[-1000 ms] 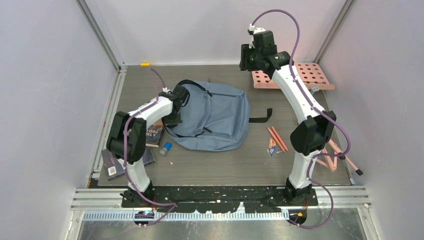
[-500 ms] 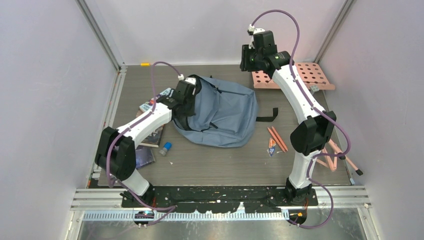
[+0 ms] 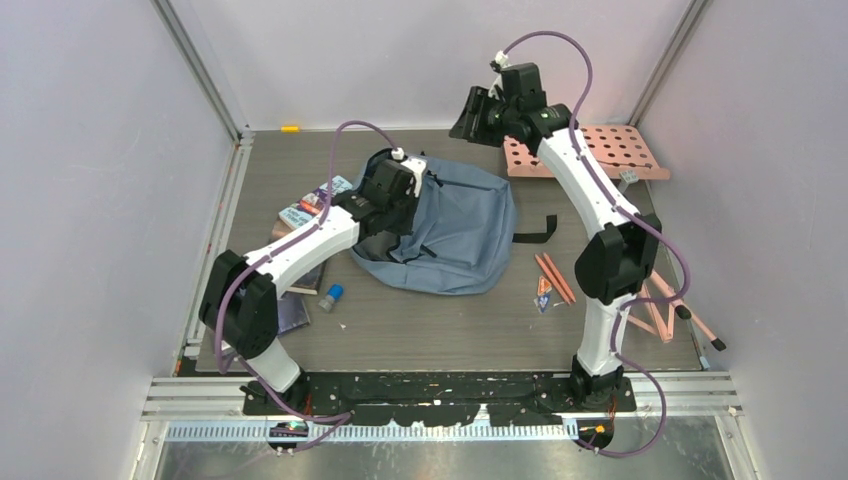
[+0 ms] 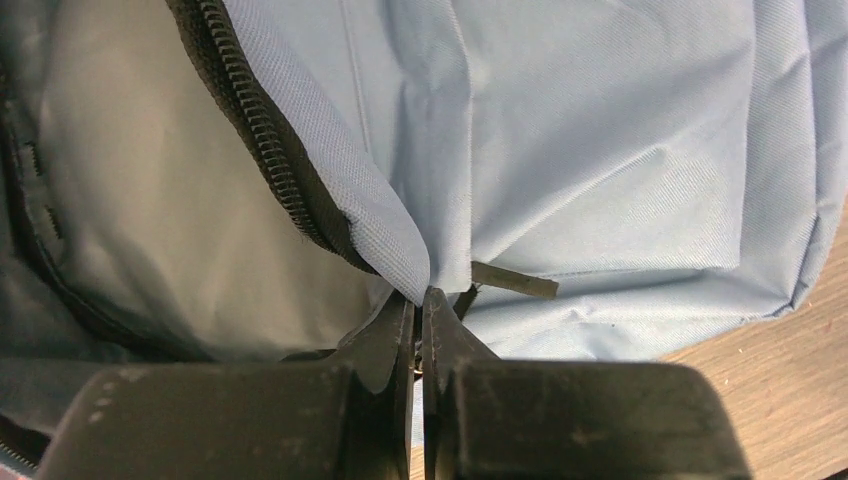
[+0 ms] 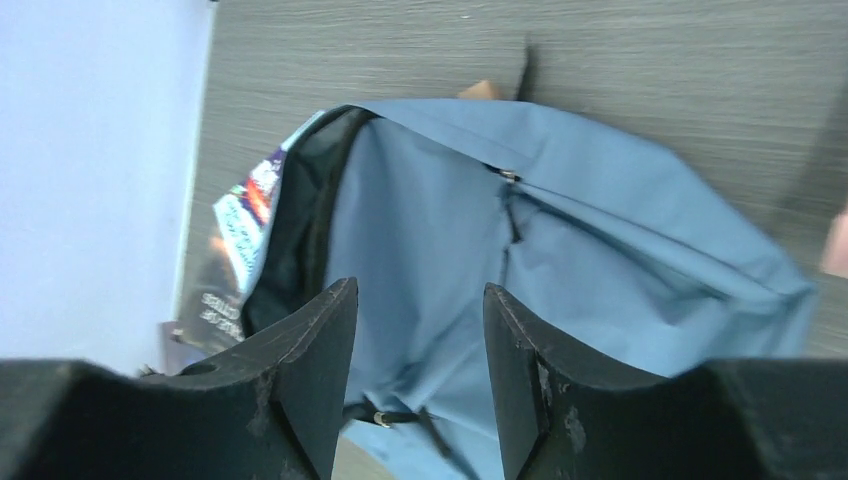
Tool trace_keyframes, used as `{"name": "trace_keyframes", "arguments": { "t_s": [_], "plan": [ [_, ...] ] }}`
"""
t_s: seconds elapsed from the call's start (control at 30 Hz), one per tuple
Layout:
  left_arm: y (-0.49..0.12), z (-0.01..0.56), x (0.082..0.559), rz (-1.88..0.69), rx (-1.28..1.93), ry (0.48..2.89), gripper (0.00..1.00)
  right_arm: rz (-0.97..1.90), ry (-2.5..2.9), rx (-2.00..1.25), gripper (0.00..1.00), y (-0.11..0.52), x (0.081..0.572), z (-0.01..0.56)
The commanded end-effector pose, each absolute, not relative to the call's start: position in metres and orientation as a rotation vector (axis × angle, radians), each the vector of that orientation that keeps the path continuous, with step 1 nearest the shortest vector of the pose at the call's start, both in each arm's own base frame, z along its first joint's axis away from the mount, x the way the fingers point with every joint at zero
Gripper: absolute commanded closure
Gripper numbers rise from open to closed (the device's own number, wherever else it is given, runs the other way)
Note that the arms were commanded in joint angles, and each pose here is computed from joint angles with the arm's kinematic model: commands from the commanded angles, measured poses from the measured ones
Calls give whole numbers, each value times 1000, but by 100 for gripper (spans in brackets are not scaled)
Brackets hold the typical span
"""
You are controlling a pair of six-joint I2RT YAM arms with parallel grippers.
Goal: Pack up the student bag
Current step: Unzip the student bag at the center of the board.
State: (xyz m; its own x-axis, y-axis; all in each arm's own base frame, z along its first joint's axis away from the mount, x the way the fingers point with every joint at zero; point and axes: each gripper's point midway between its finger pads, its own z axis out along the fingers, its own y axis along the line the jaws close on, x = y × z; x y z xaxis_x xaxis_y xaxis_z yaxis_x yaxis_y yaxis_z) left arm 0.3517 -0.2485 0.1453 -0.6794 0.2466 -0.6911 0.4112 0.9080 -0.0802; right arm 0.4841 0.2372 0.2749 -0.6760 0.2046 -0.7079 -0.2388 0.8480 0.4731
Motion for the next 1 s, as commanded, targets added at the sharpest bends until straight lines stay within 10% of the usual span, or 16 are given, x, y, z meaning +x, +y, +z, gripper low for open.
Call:
{"name": "trace_keyframes", "arguments": {
  "t_s": [0.0, 0.47, 0.73, 0.87, 0.97],
  "plan": [
    [-276, 170, 357, -405, 546, 2232, 100, 932, 2316, 125, 45, 272, 480, 269],
    [-297, 163, 336, -571, 696, 2227, 100, 1239, 2470, -120, 39, 352, 432, 223],
    [-297, 166, 339, -553, 695, 2216, 100, 932, 2647, -331, 39, 338, 402, 166],
    [-295, 168, 341, -539, 664, 2222, 98, 879, 2687, -373, 76, 333, 397, 156],
    [-287, 177, 340, -514, 613, 2222, 58, 889, 2636, -369, 96, 336, 404, 175]
  ]
}}
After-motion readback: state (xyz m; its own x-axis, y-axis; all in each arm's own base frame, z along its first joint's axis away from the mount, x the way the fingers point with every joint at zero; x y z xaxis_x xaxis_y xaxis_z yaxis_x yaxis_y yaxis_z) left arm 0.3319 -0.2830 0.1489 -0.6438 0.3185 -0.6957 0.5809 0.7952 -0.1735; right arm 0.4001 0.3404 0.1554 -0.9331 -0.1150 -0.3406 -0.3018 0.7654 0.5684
